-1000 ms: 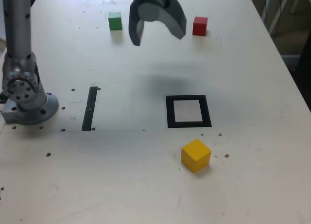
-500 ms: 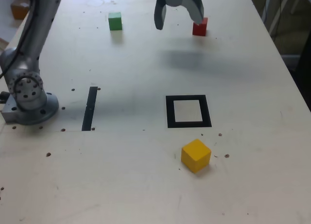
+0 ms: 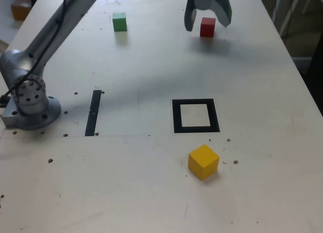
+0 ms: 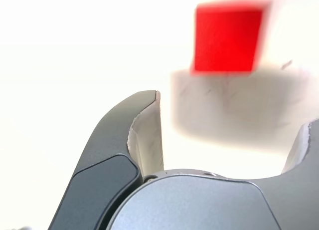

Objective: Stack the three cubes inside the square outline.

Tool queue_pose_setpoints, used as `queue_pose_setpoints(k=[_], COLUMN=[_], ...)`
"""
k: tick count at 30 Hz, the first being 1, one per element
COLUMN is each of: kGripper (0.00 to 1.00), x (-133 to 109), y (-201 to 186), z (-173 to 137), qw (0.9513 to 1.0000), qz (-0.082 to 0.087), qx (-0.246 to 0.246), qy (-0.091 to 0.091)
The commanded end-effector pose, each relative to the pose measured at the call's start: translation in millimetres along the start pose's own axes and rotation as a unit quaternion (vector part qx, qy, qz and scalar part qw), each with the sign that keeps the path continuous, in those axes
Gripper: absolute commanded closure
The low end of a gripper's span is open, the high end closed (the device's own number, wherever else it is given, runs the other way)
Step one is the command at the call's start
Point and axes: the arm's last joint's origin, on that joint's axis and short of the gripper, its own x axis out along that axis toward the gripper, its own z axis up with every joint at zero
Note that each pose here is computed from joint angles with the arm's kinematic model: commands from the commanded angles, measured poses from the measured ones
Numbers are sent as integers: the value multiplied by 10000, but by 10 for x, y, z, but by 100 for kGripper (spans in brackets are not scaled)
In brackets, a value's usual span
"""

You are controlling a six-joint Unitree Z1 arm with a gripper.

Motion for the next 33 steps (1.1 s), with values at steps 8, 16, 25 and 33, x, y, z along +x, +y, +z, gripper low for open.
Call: queue_pose_setpoints(k=[8, 16, 25, 33], kGripper=[6, 7, 7, 8], x=[-219, -115, -50, 116], y=[199, 228, 227, 208], z=[45, 21, -31, 21], qw=[9962, 9969, 9975, 9990], qz=[702, 755, 692, 431], qx=[-205, -187, -74, -22], qy=[-468, -146, 95, 78])
